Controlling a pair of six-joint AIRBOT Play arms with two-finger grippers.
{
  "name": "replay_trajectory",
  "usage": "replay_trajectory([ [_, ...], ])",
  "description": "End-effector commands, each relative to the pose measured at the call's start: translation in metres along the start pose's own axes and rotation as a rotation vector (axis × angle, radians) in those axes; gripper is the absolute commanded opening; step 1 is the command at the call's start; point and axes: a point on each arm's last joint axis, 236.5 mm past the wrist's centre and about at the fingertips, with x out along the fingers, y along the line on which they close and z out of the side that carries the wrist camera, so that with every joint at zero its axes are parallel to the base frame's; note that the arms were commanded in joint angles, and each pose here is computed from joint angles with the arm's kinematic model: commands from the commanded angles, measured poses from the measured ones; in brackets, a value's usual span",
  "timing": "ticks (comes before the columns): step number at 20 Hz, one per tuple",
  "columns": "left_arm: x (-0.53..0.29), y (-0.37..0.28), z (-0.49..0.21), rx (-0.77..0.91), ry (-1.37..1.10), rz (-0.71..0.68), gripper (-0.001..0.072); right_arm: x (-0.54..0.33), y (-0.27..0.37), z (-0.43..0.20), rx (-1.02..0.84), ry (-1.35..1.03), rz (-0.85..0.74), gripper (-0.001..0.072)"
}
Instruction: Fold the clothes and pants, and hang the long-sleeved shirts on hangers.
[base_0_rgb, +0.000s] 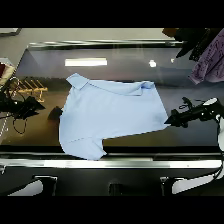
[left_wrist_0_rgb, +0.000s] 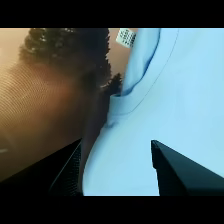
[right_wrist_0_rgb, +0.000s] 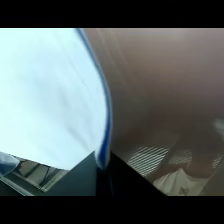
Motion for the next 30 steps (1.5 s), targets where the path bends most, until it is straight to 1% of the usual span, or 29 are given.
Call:
replay_trajectory([
  [1,0.004,0.014,-0.027,-0.027,0.029,-0.031,0.0507,0.001,0.006,-0.011,-0.019,0.049,-0.002,0.0031],
  [5,0.021,0.026,-0.075,-0.075,0.08,-0.11,0.0507,-0.011,0.021,-0.012,-0.035,0.021,0.02,0.0029],
  [9,0.048,0.036,-0.121,-0.066,0.184,-0.14,0.0506,-0.022,0.032,-0.013,-0.033,-0.003,0.026,0.0029],
  [15,0.075,0.034,-0.168,-0.103,0.271,-0.189,0.0506,-0.029,0.042,-0.02,-0.041,0.007,0.046,0.0029],
  [19,0.086,0.023,-0.177,-0.044,0.288,-0.178,0.0506,-0.032,0.048,-0.019,-0.042,-0.006,0.061,0.0029],
  [25,0.105,0.022,-0.183,-0.062,0.319,-0.154,0.05,-0.039,0.052,-0.019,-0.057,-0.029,0.055,0.0029],
  [26,0.108,0.021,-0.183,-0.068,0.319,-0.157,0.0431,-0.04,0.053,-0.019,-0.06,-0.032,0.054,0.0029],
  [27,0.111,0.019,-0.181,-0.073,0.311,-0.16,0.0339,-0.042,0.055,-0.019,-0.063,-0.036,0.054,0.0029],
  [28,0.113,0.016,-0.178,-0.074,0.299,-0.165,0.0306,-0.043,0.056,-0.02,-0.066,-0.039,0.054,0.0029],
  [29,0.114,0.014,-0.177,-0.072,0.291,-0.167,0.0304,-0.044,0.057,-0.02,-0.068,-0.041,0.057,0.0029],
  [30,0.115,0.012,-0.176,-0.069,0.289,-0.169,0.0215,-0.044,0.061,-0.019,-0.071,-0.046,0.067,0.0029],
])
